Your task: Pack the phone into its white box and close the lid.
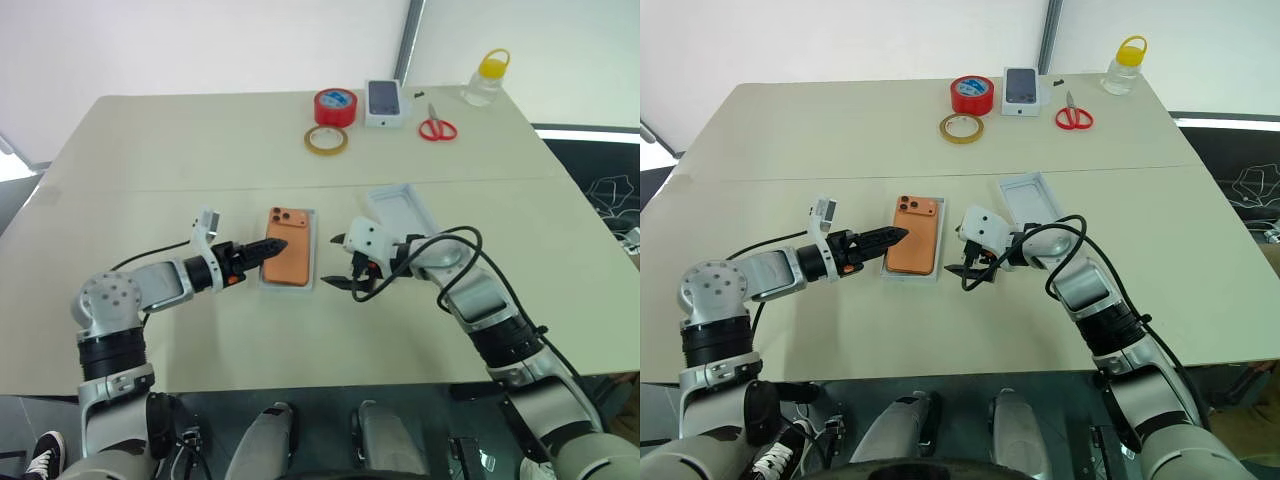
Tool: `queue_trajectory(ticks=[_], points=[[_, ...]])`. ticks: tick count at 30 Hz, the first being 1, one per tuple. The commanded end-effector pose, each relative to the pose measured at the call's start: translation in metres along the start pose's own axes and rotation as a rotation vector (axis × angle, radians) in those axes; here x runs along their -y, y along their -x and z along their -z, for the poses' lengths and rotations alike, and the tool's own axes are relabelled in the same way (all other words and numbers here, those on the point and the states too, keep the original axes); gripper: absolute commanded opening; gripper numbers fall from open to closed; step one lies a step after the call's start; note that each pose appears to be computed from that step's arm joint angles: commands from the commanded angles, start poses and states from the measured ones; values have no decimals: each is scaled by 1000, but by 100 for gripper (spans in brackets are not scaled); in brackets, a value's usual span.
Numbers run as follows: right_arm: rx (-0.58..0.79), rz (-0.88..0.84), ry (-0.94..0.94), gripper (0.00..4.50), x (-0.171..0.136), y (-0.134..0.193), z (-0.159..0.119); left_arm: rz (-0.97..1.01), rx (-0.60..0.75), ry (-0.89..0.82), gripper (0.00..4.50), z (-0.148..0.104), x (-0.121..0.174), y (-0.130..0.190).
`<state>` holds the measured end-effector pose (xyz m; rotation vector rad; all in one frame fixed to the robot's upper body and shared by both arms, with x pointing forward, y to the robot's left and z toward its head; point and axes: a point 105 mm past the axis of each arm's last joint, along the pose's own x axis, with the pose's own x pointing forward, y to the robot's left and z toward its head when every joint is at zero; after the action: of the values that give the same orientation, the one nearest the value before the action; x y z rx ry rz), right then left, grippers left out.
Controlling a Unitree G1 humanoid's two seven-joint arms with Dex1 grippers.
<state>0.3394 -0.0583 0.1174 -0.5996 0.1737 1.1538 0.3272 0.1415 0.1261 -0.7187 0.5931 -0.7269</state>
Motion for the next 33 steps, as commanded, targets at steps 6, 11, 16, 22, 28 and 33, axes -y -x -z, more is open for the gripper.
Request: queue_trajectory(ticks=[6, 11, 16, 22, 28, 33], points=[[43, 20, 53, 415, 8, 0, -17, 4, -18, -114, 442, -3, 16, 5], [46, 26, 51, 415, 10, 1, -17, -9, -8, -108, 442, -11, 14, 20], [56, 30, 52, 415, 12, -2, -19, -35, 19, -134, 442, -21, 16, 26], [39, 137, 41, 335, 34, 0, -16, -281, 140, -291, 365, -48, -17, 42], [15, 241, 70, 34, 47, -9, -13, -458, 124, -696, 69, -51, -42, 36], [-28, 218, 126, 0, 37, -21, -5, -358, 83, -821, 7, -35, -42, 15]])
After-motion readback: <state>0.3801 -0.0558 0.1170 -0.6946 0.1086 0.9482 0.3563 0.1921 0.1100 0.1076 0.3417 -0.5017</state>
